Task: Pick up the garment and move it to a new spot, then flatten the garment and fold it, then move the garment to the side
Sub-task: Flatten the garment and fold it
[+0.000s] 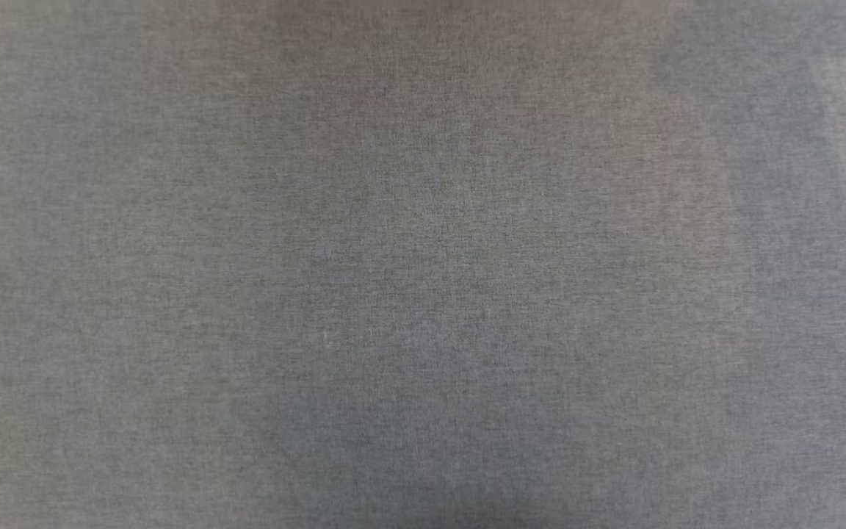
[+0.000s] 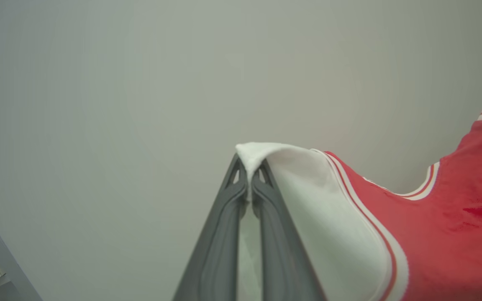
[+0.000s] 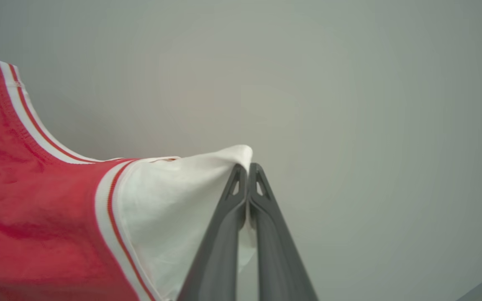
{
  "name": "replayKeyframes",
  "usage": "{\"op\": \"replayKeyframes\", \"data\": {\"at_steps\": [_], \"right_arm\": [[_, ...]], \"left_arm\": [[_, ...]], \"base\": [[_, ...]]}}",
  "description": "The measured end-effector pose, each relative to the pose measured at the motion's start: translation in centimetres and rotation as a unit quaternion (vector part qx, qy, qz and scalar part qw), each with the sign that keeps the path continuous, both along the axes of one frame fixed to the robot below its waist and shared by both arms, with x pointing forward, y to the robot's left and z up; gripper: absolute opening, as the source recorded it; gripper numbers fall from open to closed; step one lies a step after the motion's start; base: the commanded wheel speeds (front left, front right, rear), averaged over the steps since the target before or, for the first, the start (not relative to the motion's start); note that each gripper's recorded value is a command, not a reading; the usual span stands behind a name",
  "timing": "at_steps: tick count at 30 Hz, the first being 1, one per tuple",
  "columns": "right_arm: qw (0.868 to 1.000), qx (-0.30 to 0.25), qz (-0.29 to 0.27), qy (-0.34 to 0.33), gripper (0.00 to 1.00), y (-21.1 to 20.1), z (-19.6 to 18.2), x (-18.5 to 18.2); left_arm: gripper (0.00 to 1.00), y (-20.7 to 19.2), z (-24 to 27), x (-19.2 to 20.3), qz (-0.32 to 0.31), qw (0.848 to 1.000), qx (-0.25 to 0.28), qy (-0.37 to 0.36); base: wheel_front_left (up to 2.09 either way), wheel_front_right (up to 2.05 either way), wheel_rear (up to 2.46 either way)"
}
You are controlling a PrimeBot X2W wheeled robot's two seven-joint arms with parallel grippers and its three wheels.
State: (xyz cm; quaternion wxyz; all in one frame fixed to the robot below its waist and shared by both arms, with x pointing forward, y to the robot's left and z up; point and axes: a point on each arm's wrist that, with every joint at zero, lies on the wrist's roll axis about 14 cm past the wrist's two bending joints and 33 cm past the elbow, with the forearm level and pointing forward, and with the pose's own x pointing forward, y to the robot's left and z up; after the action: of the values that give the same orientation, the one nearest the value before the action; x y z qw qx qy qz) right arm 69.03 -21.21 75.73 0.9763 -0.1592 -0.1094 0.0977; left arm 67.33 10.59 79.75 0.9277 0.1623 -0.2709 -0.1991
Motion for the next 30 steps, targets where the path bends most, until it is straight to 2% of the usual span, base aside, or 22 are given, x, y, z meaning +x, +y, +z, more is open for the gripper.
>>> {"op": "replayKeyframes", "data": {"at_steps": [7,16,23,30], "right_arm": [[0.999,0.008,0.016,0.048,0.00,1.3,-6.1,1.2],[0.993,0.029,0.042,0.103,0.00,2.5,-12.9,-1.1],[0.985,0.041,0.069,0.152,0.00,3.5,-18.2,-5.2],[0.972,0.049,0.095,0.210,0.00,3.9,-23.3,-11.2]], "left_arm": [[0.00,0.6,-5.9,2.2,0.004,0.998,-0.005,0.064],[0.00,2.1,-12.1,1.4,0.010,0.990,-0.027,0.141],[0.00,2.3,-16.7,-1.7,0.008,0.979,-0.064,0.195],[0.00,4.5,-21.9,-7.4,0.025,0.960,-0.124,0.250]], "base": [[0.00,0.00,0.00],[0.00,0.00,0.00],[0.00,0.00,0.00],[0.00,0.00,0.00]]}}
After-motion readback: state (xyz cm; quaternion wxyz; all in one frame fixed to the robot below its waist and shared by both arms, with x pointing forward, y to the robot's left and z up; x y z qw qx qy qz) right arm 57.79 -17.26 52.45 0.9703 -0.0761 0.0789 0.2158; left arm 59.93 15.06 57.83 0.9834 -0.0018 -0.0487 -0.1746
